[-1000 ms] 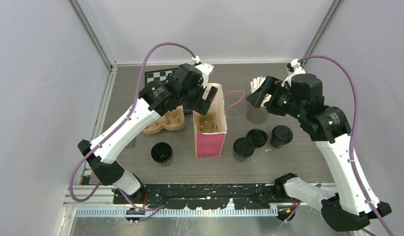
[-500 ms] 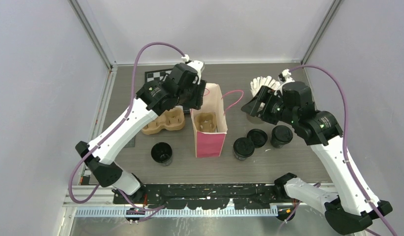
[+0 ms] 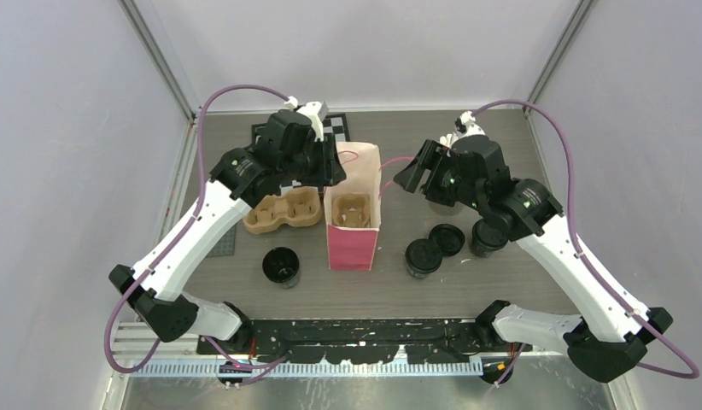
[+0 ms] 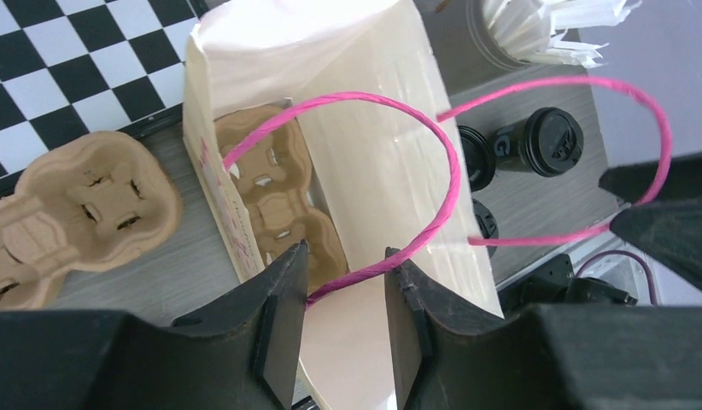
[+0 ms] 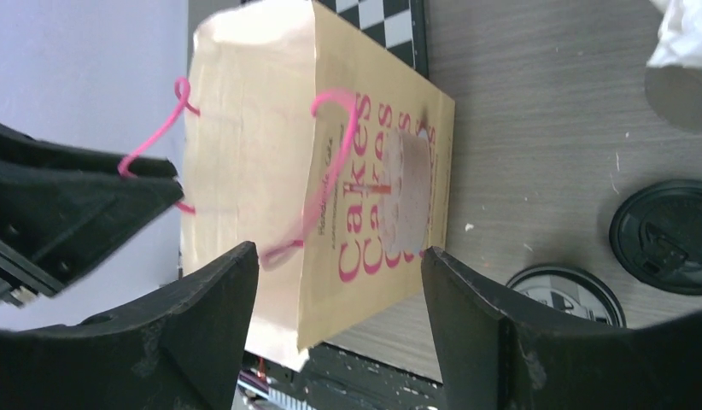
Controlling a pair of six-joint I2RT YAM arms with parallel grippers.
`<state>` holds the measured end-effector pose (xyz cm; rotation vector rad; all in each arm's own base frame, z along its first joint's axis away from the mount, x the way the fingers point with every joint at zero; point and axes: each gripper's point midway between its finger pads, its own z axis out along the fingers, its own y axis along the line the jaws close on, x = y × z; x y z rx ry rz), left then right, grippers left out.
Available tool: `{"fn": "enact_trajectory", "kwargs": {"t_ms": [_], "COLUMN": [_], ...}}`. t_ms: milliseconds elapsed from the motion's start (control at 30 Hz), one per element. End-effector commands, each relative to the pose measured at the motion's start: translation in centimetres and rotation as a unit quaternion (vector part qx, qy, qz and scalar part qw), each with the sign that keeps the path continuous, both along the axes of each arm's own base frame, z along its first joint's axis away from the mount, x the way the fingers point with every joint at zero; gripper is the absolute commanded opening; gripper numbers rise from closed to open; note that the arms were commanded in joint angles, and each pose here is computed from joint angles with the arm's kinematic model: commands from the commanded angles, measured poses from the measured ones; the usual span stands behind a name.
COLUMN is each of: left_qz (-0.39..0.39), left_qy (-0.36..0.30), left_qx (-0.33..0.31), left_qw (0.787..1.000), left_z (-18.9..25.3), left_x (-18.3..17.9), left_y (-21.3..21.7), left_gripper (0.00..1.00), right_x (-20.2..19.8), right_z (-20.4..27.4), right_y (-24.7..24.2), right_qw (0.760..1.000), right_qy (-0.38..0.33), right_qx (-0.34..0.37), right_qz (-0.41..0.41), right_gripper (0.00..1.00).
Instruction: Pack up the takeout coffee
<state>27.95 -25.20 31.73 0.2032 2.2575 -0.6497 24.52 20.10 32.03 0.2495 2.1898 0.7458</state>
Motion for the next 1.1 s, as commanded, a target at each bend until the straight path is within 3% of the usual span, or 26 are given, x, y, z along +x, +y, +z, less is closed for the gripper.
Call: {"fn": "enact_trajectory", "kwargs": {"t_ms": [0,167,267,433,533,633,867,1067], "left_qz": [-0.025,-0.026,-0.018,0.003,0.021,0.055,0.109,0.112], "left_qy": [-0.037,-0.047,-0.044,-0.041,-0.026,0.001,0.002,0.017], "left_qx": [-0.041,-0.054,-0.051,-0.053,-0.062,-0.079,-0.091,-0.077], "left_qw": [0.998,0.997,0.998,0.998,0.998,0.995,0.99,0.991], "left_z": [3.2,3.9,4.0,4.3,4.2,3.8,4.0,3.4], "left_x": [-0.3,-0.5,-0.4,-0.2,0.0,0.1,0.3,0.2], "left_y": [-0.7,-0.8,-0.5,0.0,0.6,1.9,4.8,5.1], "left_gripper": [0.4,0.4,0.37,0.31,0.36,0.4,0.51,0.52], "right_x": [2.2,3.2,3.6,4.1,4.4,4.3,3.6,3.4], "right_z": [5.1,5.1,4.8,3.9,3.3,3.0,2.9,2.3], "right_y": [0.3,1.0,1.0,0.3,0.0,0.0,-0.8,-0.6], "right_qw": [0.996,0.995,0.994,0.994,0.994,0.995,0.995,0.996], "right_qy": [-0.064,-0.046,-0.04,-0.043,-0.046,-0.046,-0.054,-0.051], "right_qx": [0.047,0.068,0.071,0.049,0.036,0.028,0.011,0.004], "right_qz": [-0.039,-0.063,-0.073,-0.089,-0.093,-0.088,-0.082,-0.071], "right_gripper": [0.76,0.75,0.69,0.41,0.14,0.01,0.0,0.0]}}
